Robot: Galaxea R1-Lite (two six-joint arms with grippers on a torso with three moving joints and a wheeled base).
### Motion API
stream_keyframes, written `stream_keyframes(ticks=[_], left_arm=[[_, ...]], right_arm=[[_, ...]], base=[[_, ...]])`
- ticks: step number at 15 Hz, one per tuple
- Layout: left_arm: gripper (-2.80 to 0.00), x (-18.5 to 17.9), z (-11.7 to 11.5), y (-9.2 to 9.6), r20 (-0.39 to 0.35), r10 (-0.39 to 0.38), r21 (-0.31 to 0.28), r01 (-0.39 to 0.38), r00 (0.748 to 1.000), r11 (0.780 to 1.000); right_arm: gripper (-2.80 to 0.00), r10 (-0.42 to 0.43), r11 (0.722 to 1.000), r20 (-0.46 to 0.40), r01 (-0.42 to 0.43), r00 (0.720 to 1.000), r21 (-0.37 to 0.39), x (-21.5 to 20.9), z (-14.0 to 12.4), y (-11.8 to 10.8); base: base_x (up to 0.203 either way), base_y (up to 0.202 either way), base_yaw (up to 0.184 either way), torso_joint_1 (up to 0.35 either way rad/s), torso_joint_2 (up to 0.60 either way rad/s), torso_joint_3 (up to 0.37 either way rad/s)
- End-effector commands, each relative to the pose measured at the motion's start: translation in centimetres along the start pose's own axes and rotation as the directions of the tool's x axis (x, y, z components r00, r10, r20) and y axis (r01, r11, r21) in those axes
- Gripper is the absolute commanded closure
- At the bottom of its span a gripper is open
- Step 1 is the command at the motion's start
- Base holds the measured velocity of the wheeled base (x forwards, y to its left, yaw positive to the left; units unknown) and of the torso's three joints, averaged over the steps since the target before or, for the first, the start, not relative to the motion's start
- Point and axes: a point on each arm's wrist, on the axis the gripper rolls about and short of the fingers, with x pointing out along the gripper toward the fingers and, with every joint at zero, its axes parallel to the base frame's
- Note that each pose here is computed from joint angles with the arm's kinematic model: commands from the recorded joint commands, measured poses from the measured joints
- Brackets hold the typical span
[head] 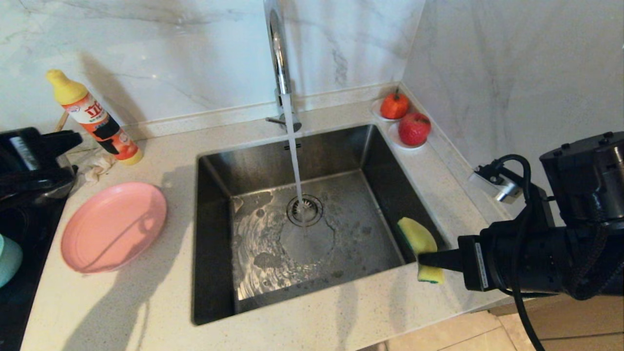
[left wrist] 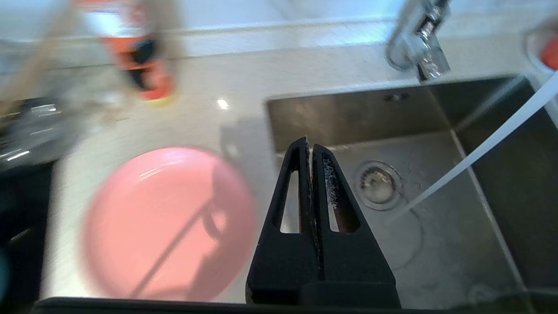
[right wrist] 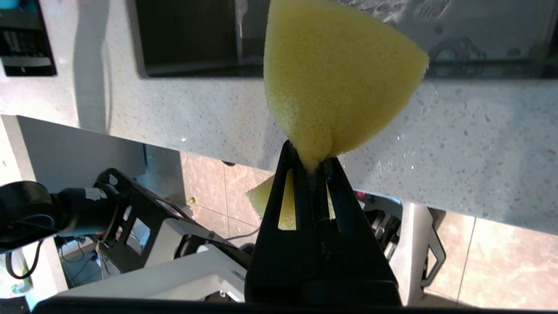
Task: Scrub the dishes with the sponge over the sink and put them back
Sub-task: Put down the sponge
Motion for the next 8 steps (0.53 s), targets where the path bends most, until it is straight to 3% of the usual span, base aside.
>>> stream_keyframes(ticks=[1, 5, 8], left_arm=[[0.0, -6.9, 0.0, 1.0, 0.116, 0.016, -0.02, -0.013, 0.993, 1.0], [0.0, -13.4, -4.8, 2.7, 0.05, 0.185, -0.018, -0.185, 0.981, 0.983], [0.0, -15.4, -9.9, 3.4, -0.002, 0.337, 0.004, -0.337, 0.942, 0.942]], right_arm=[[0.0, -0.004, 1.0, -0.01, 0.004, 1.0, 0.003, 0.0, -0.3, -0.2], [0.0, -0.013, 1.0, -0.027, 0.013, 1.0, 0.007, 0.0, -0.9, -0.5], [0.0, -0.018, 1.0, -0.034, 0.018, 0.999, 0.009, 0.3, -0.9, -0.5]], base=[[0.0, 0.0, 0.0, 0.0, 0.0, 0.0], [0.0, 0.0, 0.0, 0.0, 0.0, 0.0], [0.0, 0.0, 0.0, 0.0, 0.0, 0.0]])
